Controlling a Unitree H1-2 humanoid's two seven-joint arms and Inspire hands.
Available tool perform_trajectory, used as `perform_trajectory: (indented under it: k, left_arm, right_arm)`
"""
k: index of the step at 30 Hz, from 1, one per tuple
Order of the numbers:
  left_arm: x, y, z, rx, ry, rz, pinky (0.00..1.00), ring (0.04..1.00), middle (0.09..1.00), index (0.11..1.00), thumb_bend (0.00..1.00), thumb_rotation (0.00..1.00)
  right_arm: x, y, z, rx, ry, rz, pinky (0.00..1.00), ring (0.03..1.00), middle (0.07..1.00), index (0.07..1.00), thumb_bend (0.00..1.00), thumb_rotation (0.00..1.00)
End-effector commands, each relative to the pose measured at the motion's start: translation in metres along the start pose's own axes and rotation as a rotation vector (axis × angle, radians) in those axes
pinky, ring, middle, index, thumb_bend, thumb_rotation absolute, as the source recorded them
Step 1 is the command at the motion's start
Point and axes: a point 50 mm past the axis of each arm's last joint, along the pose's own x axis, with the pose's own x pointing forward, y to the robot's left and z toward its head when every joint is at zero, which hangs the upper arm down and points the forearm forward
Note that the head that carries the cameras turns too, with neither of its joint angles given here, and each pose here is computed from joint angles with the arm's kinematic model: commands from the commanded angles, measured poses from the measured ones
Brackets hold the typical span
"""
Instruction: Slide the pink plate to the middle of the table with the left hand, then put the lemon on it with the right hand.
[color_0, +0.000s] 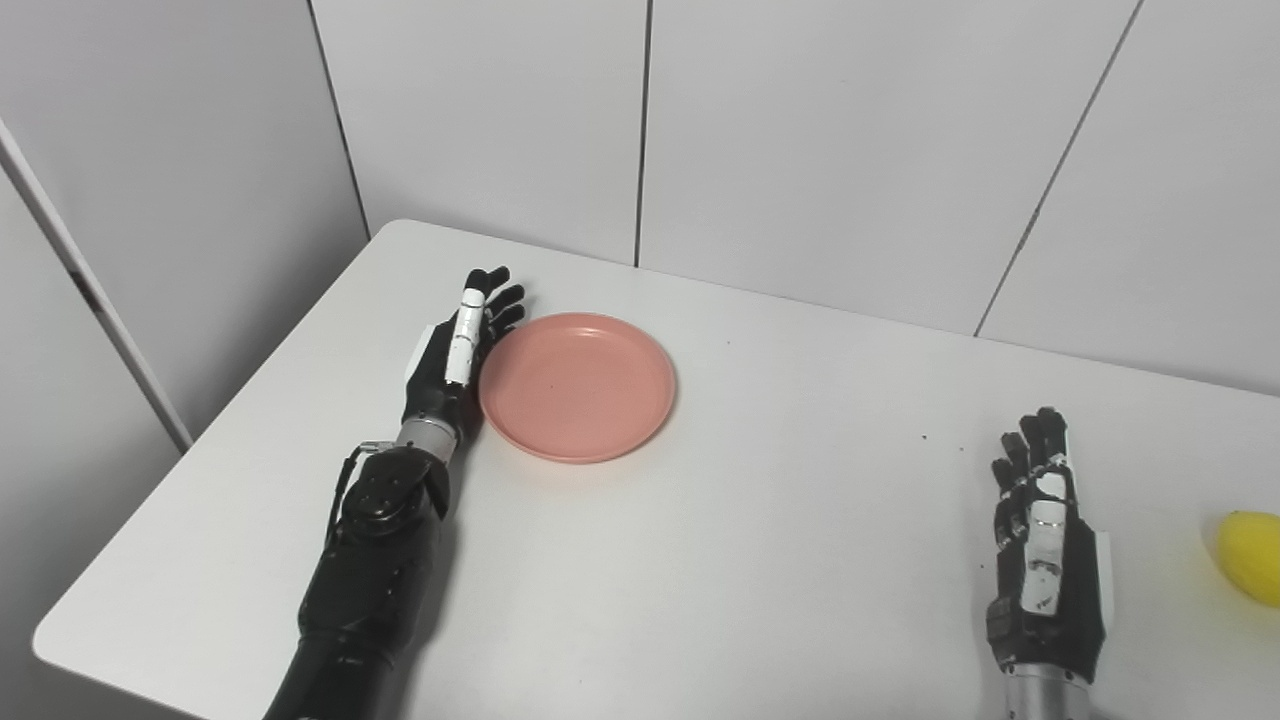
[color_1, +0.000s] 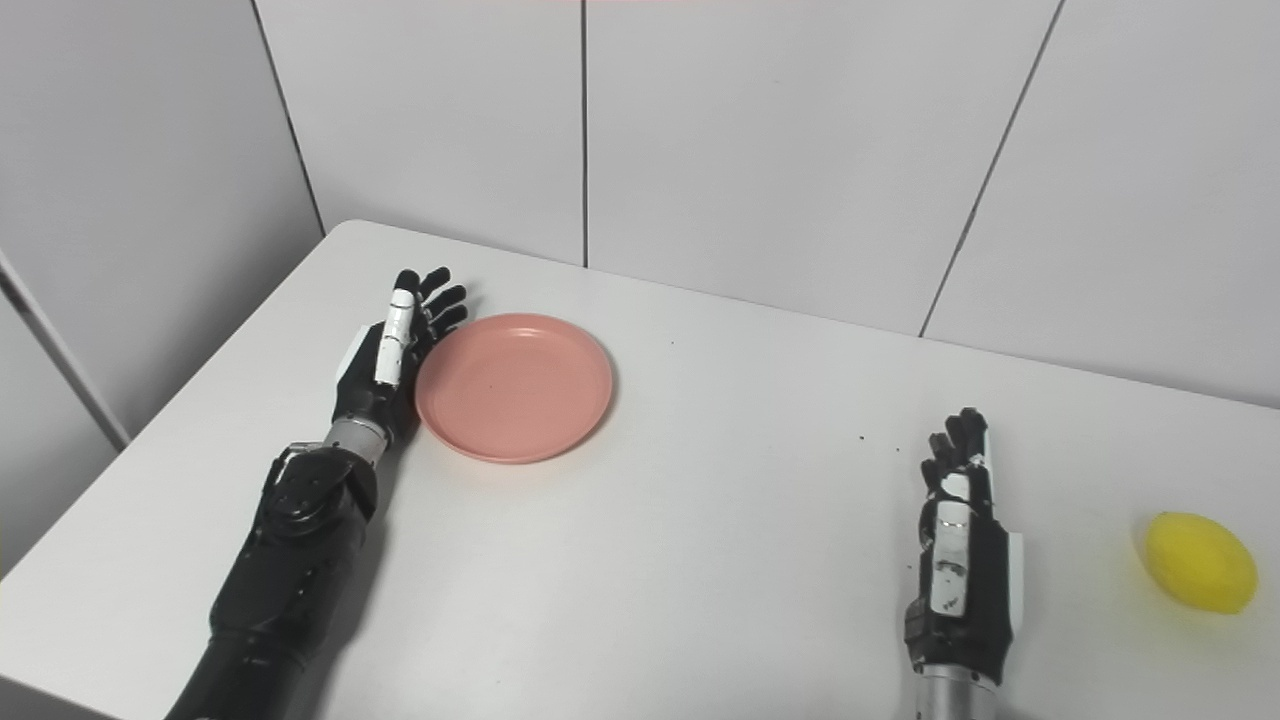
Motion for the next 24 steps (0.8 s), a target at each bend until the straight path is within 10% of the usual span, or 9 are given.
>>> perform_trajectory:
  k: [1,24]
  left_arm:
    - [0.011,-0.012,0.020,0.013,-0.056,-0.053,0.92,0.902,0.890,0.883,0.62,1.00]
    - [0.003,-0.081,-0.002,0.003,0.001,-0.262,0.93,0.914,0.901,0.892,0.63,1.00]
  right_arm:
    - [-0.003,0.002,-0.001,0.003,-0.018,-0.005,0.99,0.967,0.967,0.962,0.74,0.90]
    - [-0.003,0.006,0.001,-0.016,-0.017,0.002,1.00,0.968,0.971,0.965,0.74,0.92]
